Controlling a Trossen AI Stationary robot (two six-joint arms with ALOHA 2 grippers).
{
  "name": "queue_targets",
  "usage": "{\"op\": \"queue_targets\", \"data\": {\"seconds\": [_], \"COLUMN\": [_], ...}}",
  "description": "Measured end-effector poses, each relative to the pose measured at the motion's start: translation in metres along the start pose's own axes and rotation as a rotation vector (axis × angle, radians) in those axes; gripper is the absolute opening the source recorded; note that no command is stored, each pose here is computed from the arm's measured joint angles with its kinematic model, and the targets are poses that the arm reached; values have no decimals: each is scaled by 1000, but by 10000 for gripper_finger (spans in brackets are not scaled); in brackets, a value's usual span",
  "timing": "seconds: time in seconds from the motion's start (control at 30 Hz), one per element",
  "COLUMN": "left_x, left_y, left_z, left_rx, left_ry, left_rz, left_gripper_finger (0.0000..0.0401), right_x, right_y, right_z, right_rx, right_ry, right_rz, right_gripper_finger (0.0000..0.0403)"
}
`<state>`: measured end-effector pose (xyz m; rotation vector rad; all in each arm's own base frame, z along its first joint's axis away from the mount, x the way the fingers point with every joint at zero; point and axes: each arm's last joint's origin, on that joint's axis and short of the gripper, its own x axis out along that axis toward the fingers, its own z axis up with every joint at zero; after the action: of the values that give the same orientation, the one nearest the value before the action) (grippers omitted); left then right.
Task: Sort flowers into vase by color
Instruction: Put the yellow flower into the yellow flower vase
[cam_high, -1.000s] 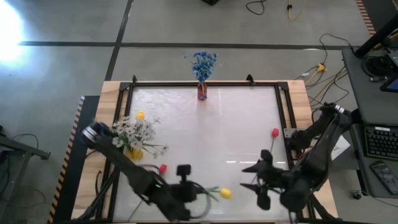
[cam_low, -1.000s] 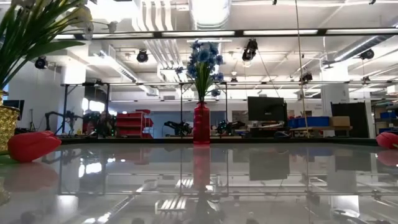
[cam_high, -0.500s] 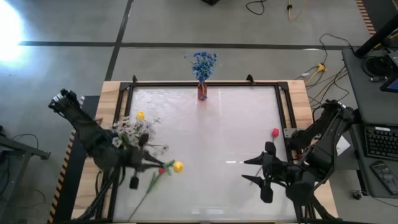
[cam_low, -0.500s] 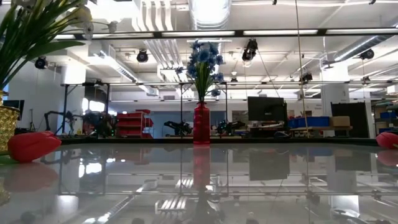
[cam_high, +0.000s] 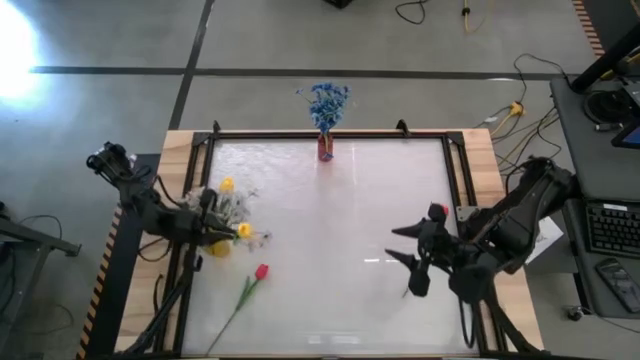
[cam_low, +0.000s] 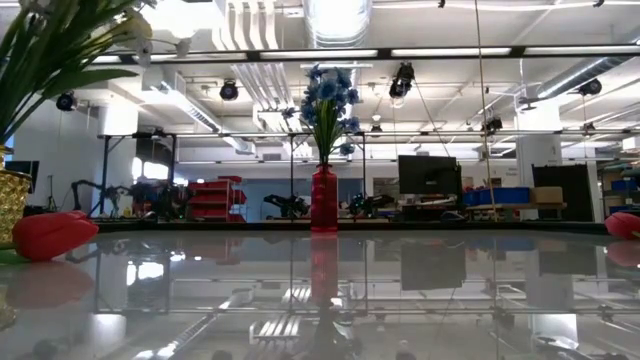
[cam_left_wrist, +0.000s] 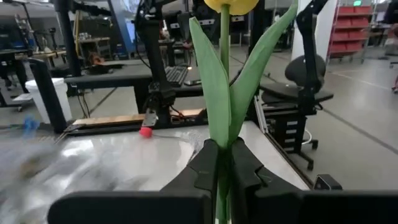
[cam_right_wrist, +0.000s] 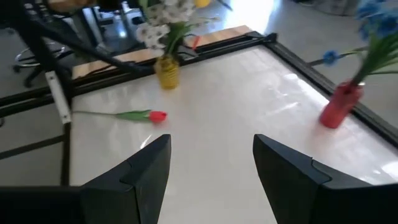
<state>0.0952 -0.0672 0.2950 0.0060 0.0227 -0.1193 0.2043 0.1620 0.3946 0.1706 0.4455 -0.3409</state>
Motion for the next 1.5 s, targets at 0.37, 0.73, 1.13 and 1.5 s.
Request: {"op": "queue_targets", "data": {"seconds": [0.37, 0.73, 1.13, 1.5], "left_x": [-36, -60, -64, -64], "left_y": [26, 38, 40, 40], "left_z": [-19, -15, -18, -13], "left_rx": [-45, -113, -56, -18], "left_ry": [-65, -150, -102, -161], "left_rz": [-41, -238, -248, -265], "left_gripper_finger": [0, 0, 0, 0], "right_x": [9, 20, 35, 36], "right_y": [-31, -50, -59, -57], "right_z": [19, 31, 41, 45], "right_rx": [-38, 19, 104, 141], "right_ry": [-15, -30, -68, -102], "right_rz": [-99, -178, -229, -219], "right_gripper_finger": [219, 219, 219, 219]}}
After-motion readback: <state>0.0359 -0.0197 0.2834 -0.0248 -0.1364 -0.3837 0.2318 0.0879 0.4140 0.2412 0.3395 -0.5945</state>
